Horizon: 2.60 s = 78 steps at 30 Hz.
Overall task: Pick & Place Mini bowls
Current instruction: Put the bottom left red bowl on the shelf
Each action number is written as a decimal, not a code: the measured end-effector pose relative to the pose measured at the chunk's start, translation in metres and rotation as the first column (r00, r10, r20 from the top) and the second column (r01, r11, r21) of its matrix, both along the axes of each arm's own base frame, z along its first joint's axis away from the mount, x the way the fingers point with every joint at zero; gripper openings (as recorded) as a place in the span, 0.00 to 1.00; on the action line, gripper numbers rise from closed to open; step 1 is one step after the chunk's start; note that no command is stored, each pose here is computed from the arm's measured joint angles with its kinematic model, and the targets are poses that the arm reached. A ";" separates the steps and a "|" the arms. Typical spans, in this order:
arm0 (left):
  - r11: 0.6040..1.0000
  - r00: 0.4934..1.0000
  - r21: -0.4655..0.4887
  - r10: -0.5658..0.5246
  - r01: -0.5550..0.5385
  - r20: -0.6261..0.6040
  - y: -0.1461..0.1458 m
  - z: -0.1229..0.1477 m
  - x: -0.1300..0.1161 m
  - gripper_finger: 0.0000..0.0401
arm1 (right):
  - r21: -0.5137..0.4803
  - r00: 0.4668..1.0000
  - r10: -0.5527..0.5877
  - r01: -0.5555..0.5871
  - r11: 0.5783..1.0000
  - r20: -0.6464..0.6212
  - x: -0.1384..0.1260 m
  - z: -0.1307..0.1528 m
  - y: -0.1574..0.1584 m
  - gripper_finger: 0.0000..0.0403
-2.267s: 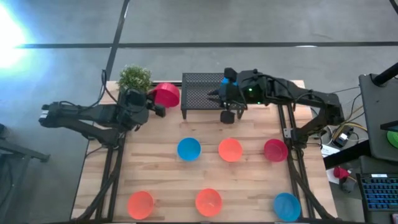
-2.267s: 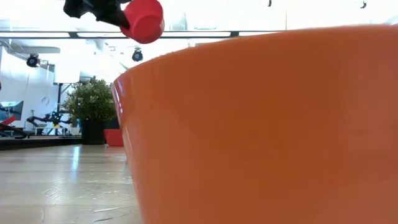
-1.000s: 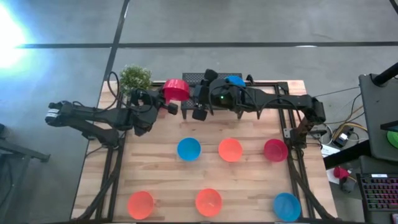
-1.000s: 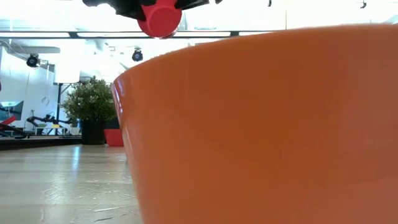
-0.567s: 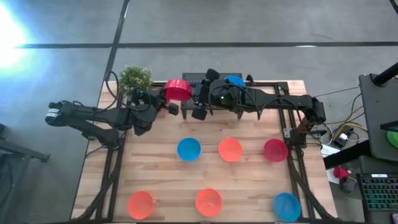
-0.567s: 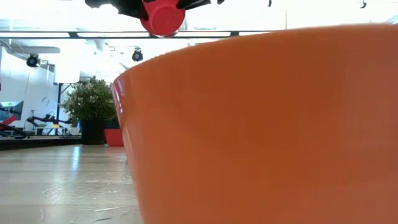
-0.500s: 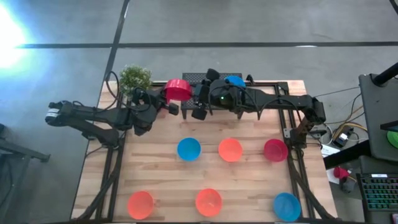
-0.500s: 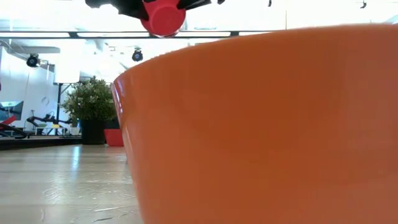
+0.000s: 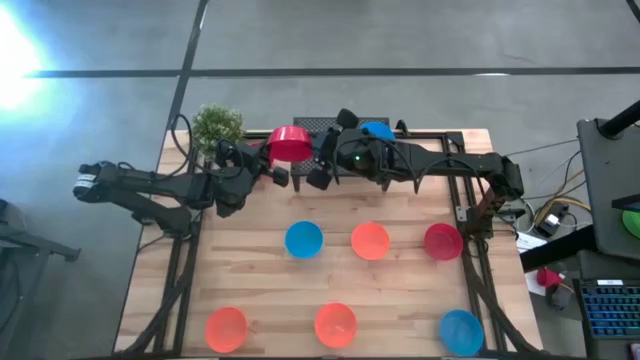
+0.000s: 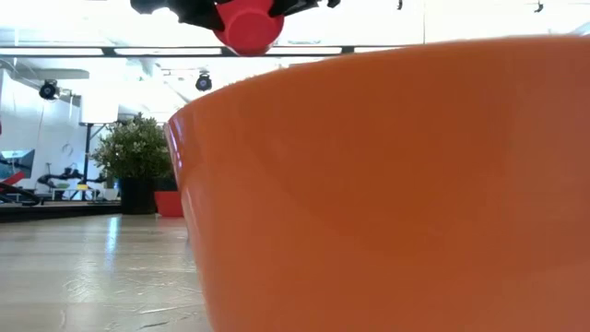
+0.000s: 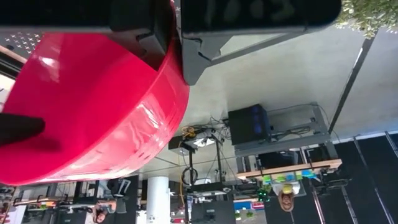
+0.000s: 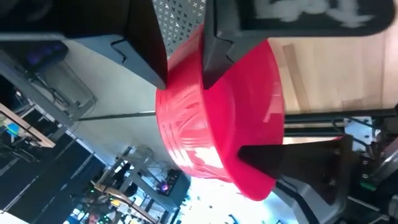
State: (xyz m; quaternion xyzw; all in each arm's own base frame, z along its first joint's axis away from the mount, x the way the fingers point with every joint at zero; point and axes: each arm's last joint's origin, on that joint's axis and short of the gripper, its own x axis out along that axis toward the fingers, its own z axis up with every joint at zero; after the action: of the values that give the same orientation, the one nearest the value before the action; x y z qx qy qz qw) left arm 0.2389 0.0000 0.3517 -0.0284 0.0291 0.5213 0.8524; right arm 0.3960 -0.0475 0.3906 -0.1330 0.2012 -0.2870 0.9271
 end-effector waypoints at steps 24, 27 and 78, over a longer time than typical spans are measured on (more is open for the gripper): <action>0.999 0.999 -0.007 -0.036 0.036 0.002 -0.002 0.000 0.001 0.24 | 0.015 1.000 -0.015 0.015 1.000 0.010 0.000 -0.001 -0.004 0.02; 0.998 0.998 -0.017 -0.054 0.054 0.011 -0.002 0.000 0.001 0.28 | 0.016 1.000 -0.017 0.017 1.000 0.007 0.000 -0.001 -0.006 0.02; 0.989 0.986 -0.037 -0.147 0.145 -0.077 -0.005 -0.003 -0.008 0.30 | 0.648 0.986 -0.094 0.160 0.745 -0.136 -0.075 -0.037 -0.156 0.03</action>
State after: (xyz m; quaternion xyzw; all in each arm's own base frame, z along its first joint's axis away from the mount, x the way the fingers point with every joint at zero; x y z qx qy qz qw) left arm 0.2313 -0.0047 0.3484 -0.0189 0.0733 0.4575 0.8860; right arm 0.3215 -0.2039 0.3540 0.2012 0.3412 -0.2541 0.8823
